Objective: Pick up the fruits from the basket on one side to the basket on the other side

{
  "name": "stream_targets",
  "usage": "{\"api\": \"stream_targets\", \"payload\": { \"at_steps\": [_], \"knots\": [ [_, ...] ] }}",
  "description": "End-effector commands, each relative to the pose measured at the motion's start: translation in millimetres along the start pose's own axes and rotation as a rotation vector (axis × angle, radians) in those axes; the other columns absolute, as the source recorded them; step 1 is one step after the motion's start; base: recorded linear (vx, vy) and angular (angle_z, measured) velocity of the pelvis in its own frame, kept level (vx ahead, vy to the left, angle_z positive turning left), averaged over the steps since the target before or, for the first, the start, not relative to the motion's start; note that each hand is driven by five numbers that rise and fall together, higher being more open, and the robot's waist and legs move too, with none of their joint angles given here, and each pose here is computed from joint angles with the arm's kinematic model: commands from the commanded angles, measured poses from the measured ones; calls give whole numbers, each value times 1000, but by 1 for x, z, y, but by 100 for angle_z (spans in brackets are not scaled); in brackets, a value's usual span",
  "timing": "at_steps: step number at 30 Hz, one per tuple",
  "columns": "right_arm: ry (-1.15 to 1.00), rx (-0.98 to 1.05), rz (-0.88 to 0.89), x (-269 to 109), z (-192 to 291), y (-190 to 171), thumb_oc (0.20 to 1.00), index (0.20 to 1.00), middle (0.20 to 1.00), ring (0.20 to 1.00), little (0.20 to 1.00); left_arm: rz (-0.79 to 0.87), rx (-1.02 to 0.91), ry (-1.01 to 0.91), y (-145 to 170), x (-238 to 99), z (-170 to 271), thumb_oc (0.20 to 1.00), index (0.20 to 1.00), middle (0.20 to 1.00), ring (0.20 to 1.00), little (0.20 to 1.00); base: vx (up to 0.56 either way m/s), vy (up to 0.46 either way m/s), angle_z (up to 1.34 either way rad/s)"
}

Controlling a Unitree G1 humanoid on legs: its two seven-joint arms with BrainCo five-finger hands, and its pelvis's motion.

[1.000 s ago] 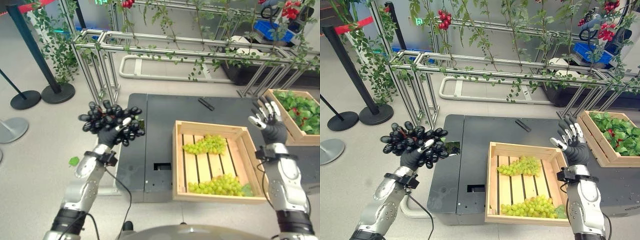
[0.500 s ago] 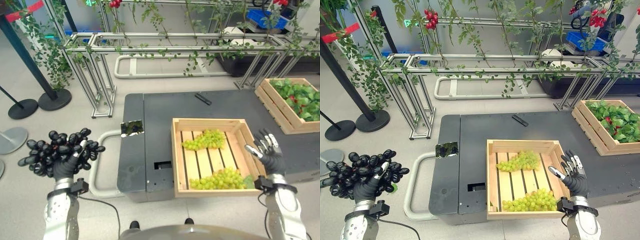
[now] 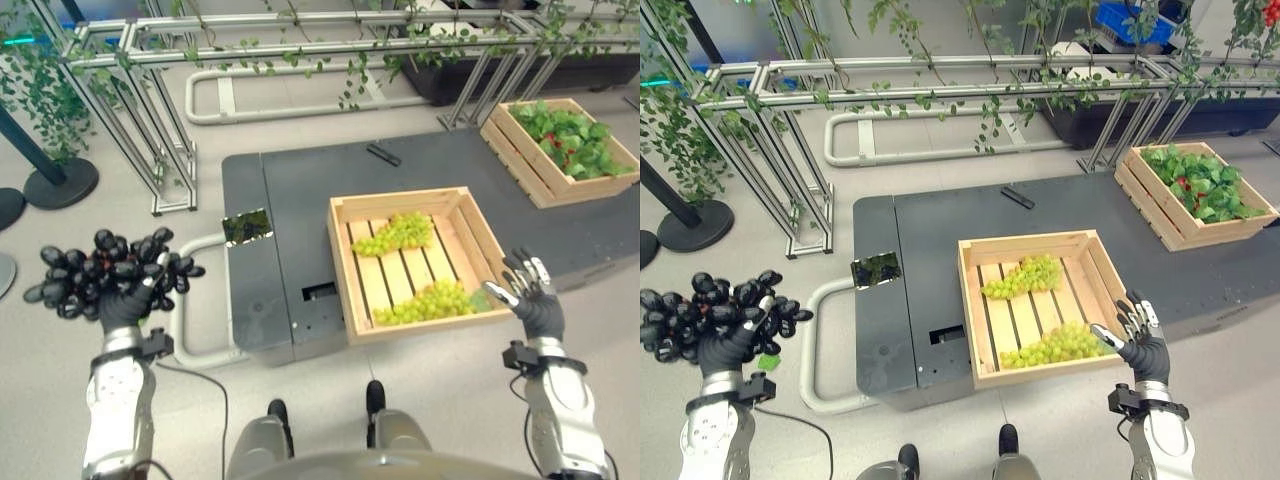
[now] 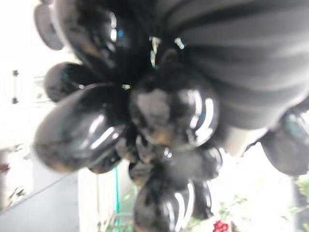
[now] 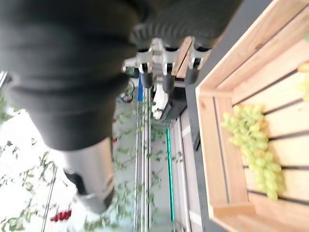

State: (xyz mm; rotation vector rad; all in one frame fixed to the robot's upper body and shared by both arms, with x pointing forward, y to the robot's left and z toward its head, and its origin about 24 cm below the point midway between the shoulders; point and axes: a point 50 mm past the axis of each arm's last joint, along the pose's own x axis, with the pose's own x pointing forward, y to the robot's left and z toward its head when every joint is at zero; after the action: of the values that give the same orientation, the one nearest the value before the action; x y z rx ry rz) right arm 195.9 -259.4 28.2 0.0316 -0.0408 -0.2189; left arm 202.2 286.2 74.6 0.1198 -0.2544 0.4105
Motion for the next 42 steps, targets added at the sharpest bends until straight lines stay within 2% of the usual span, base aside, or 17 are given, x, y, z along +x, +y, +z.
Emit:
{"api": "stream_targets", "payload": {
  "at_steps": [1, 7, 10, 17, 27, 42],
  "knots": [
    [-131, -71, 13, 7, 24, -4, 1000, 1000, 1000, 1000, 1000, -14, 87, -200, 11, 7, 36, 200, 200, 200, 200, 200, -280, -323, 10],
    [-200, -112, 25, 9, 44, -15, 1000, 1000, 1000, 1000, 1000, 7, 34, -169, 11, 0, 29, 200, 200, 200, 200, 200, -391, -350, -11],
    [-207, -164, -11, 1, 49, -32, 1000, 1000, 1000, 1000, 1000, -61, 7, -87, -2, -4, 12, 200, 200, 200, 200, 200, -307, -312, 79],
    [-191, -211, -30, 1, 49, -35, 1000, 1000, 1000, 1000, 1000, -119, -3, -56, -11, -11, 6, 200, 200, 200, 200, 200, -339, -122, 76],
    [-170, -196, -64, 0, 40, -32, 1000, 1000, 1000, 1000, 1000, -142, 3, -50, -19, -8, 3, 200, 200, 200, 200, 200, -95, 145, 54],
    [-48, -209, 15, -9, 17, -21, 1000, 1000, 1000, 1000, 1000, -146, 44, 2, -10, -20, -4, 200, 200, 200, 200, 200, -8, 76, -12]
  ]
}}
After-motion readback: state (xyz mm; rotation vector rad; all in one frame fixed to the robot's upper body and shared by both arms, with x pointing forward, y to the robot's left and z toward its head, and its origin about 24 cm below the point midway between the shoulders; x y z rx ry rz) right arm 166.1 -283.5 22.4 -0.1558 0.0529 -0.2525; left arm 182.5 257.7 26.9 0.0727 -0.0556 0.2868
